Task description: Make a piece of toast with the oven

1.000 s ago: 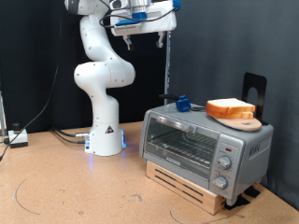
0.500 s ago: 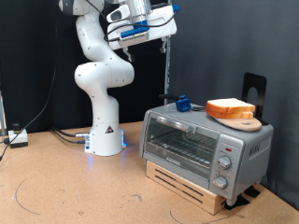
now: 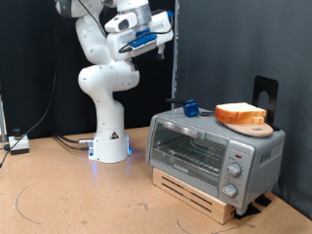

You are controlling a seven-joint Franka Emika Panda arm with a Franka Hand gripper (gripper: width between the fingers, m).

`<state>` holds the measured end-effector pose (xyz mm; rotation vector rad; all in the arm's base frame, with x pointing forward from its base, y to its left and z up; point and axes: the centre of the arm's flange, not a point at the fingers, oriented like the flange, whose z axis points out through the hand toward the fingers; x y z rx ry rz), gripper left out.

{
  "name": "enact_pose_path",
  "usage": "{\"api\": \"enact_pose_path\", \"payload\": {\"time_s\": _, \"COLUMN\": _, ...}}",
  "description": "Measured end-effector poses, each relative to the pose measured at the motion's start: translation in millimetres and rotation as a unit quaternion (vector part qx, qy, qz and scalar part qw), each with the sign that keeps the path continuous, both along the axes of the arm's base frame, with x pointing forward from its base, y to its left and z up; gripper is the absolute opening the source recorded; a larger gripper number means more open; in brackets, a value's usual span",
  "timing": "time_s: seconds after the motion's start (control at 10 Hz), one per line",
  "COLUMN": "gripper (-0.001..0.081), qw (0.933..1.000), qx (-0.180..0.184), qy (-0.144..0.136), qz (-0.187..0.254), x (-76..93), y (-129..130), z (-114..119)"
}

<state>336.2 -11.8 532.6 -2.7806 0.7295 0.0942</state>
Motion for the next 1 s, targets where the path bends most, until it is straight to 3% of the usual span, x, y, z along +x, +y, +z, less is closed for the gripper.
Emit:
{"api": "enact_pose_path", "payload": {"time_s": 0.2, "gripper": 0.0807, "qw": 0.9999, "qx": -0.006, "qy": -0.002, "qz": 0.008, "x": 11.4, "y": 4, "z": -16}}
{"api": "enact_pose_path", "payload": {"time_s": 0.6, "gripper": 0.0807, "qw": 0.9997, "qx": 0.021, "qy": 0.013, "qz": -0.005, "x": 9.3, "y": 5, "z": -28}}
{"api": "enact_pose_path", "payload": {"time_s": 1.0, "gripper": 0.0807, "qw": 0.9997, "qx": 0.017, "qy": 0.007, "qz": -0.013, "x": 17.2, "y": 12, "z": -53}}
